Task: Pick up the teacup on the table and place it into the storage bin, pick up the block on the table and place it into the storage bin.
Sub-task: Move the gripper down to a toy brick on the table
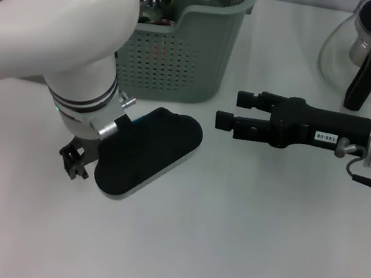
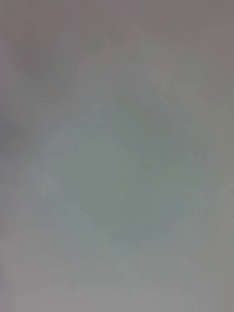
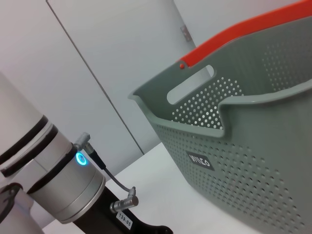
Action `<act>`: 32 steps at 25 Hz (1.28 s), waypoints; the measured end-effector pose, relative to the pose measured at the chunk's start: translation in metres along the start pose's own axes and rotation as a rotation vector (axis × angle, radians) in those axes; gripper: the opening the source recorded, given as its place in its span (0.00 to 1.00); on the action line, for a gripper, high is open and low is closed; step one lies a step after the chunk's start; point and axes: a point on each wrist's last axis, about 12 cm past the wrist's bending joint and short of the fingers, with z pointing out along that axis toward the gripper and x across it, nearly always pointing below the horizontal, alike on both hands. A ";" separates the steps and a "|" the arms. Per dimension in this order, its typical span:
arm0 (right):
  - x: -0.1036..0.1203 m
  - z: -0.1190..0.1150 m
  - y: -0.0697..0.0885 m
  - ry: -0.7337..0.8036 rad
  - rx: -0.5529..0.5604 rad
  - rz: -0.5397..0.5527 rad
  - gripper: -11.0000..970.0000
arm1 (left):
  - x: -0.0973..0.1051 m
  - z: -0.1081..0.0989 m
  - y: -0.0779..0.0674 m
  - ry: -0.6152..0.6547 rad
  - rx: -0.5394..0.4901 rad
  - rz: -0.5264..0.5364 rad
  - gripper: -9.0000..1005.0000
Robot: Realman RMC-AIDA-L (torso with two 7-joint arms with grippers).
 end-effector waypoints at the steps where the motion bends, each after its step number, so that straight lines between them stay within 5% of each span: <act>1: 0.000 0.000 0.000 0.000 0.000 0.000 0.97 | 0.000 0.000 0.001 0.001 -0.002 0.003 0.90; 7: 0.002 -0.001 0.000 -0.004 0.003 0.004 0.97 | 0.000 0.000 0.002 0.004 -0.016 0.011 0.71; 28: 0.008 -0.007 -0.001 -0.016 0.019 0.008 0.97 | -0.002 0.007 0.010 0.011 -0.024 0.028 0.71; 32: 0.009 -0.009 -0.001 -0.022 0.023 0.010 0.97 | -0.001 0.009 0.010 0.014 -0.018 0.022 0.61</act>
